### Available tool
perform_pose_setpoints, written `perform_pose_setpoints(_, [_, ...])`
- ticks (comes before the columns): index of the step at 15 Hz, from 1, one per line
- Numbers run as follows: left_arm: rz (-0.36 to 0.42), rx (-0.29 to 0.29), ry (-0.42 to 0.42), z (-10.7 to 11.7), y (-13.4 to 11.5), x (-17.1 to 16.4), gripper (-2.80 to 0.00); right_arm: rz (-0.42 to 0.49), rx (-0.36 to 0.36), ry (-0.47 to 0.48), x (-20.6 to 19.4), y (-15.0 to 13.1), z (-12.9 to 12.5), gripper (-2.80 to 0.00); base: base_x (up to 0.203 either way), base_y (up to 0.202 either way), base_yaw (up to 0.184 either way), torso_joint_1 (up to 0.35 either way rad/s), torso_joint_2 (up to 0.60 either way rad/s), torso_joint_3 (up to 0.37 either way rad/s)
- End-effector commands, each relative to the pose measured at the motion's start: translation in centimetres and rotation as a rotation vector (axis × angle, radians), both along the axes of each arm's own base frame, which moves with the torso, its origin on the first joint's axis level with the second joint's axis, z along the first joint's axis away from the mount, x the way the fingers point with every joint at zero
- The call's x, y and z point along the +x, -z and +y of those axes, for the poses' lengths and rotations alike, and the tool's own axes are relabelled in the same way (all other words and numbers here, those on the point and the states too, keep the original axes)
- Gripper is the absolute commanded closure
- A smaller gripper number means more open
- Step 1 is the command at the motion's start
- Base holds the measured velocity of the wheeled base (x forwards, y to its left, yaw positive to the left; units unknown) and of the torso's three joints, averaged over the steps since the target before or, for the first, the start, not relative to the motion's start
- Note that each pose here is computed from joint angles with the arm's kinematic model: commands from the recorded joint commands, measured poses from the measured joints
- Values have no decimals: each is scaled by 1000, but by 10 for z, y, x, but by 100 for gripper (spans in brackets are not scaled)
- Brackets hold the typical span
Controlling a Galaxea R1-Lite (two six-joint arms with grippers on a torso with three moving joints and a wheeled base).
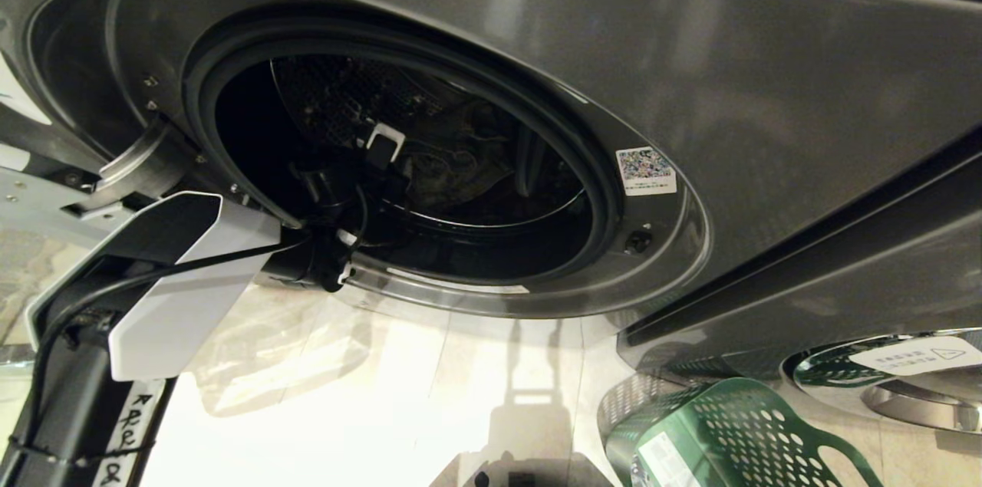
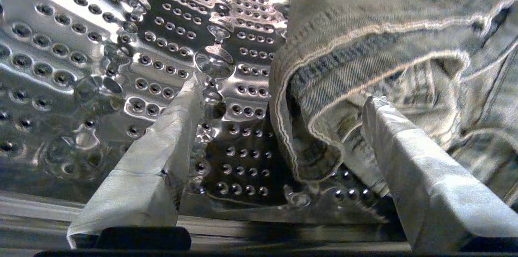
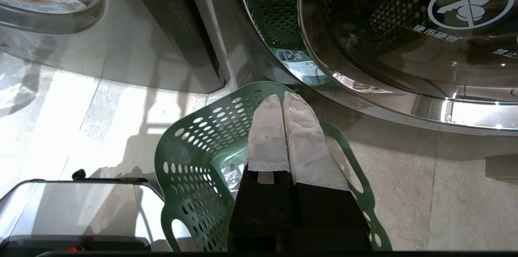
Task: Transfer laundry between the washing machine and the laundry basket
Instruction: Pick a cloth and place it into the basket
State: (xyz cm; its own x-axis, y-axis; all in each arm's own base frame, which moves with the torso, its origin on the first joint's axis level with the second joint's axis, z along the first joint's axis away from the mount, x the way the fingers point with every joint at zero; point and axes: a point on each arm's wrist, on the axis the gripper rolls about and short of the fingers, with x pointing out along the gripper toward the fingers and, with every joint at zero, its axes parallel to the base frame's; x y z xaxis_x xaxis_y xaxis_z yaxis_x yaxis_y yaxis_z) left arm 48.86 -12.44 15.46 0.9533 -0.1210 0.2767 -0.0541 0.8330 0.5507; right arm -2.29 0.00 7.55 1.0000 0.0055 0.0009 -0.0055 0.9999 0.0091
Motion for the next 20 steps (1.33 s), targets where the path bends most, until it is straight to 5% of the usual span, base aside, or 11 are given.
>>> perform_pose_setpoints(1, [-8,22,10,-6,0,-1,-280,1,0,-1,0,0,0,0,0,0,0,0,0,0])
perform_pose_setpoints(20, [-35,132,-41,-3,-8,-4,-280,1,0,-2,0,0,0,0,0,0,0,0,0,0])
